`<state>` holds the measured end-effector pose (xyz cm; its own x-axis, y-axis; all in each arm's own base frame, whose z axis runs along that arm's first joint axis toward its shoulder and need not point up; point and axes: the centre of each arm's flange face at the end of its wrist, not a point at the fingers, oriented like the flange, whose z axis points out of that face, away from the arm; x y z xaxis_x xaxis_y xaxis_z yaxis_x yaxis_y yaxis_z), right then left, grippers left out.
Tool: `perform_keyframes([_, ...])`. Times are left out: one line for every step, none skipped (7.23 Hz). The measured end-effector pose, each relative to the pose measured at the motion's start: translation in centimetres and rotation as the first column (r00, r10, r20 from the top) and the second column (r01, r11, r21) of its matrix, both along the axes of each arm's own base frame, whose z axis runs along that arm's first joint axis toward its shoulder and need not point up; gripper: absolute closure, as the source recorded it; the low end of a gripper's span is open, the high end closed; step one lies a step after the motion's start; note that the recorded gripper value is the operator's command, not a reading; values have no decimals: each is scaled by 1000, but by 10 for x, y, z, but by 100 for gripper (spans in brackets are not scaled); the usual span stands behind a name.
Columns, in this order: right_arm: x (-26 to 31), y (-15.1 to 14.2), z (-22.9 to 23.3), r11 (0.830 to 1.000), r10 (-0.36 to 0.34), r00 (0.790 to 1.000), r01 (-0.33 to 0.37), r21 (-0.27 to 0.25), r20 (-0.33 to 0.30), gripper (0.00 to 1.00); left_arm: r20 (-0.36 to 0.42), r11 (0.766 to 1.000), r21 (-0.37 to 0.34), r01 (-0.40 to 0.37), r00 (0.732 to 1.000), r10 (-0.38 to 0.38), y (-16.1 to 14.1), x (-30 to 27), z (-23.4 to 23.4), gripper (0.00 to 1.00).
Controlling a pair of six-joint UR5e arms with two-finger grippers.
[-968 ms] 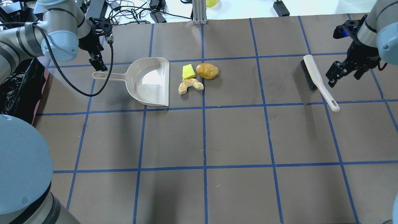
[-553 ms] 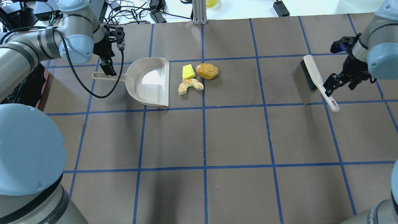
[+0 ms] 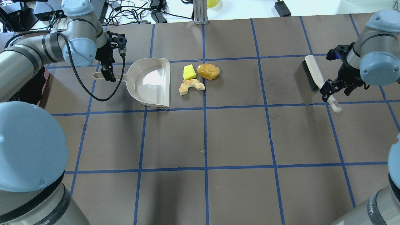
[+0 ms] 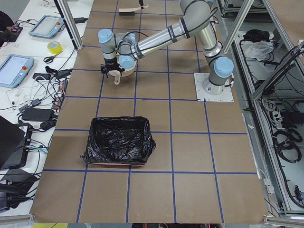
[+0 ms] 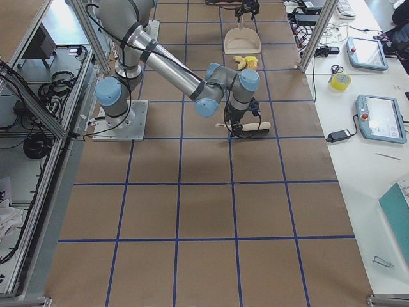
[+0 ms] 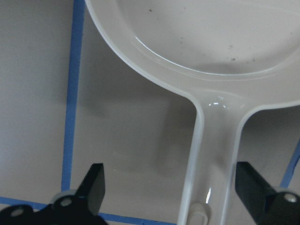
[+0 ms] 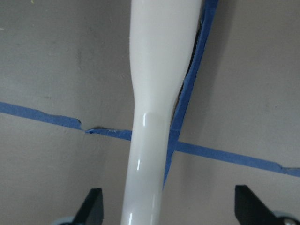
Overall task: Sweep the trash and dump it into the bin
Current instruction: 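Grasp the white dustpan handle with the left gripper while the right grasps the brush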
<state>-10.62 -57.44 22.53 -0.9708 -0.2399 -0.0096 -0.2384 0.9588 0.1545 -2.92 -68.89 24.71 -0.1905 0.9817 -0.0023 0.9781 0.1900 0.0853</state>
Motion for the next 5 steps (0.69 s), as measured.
perform_keyframes([-1,-1,-5,1000,-1,1000,1,2,0,15,0,1000,17,1,1000,-1,6,0,7,3])
perform_keyframes([0,-2,-5,1000,-1,1000,1,0,-2,15,-2,999,35,1,1000,-1,13,-1,12,2])
perform_keyframes([1,-2,-3,1000,-4,1000,4,-1,-4,15,-2,999,49,1,1000,-1,19,-1,11,3])
perform_keyframes([3,-1,-1,1000,-6,1000,6,-1,-5,15,7,999,50,7,1000,-7,23,-1,7,4])
perform_keyframes([4,-1,1,1000,-7,1000,7,-2,-5,35,18,999,45,28,999,-29,24,0,5,5])
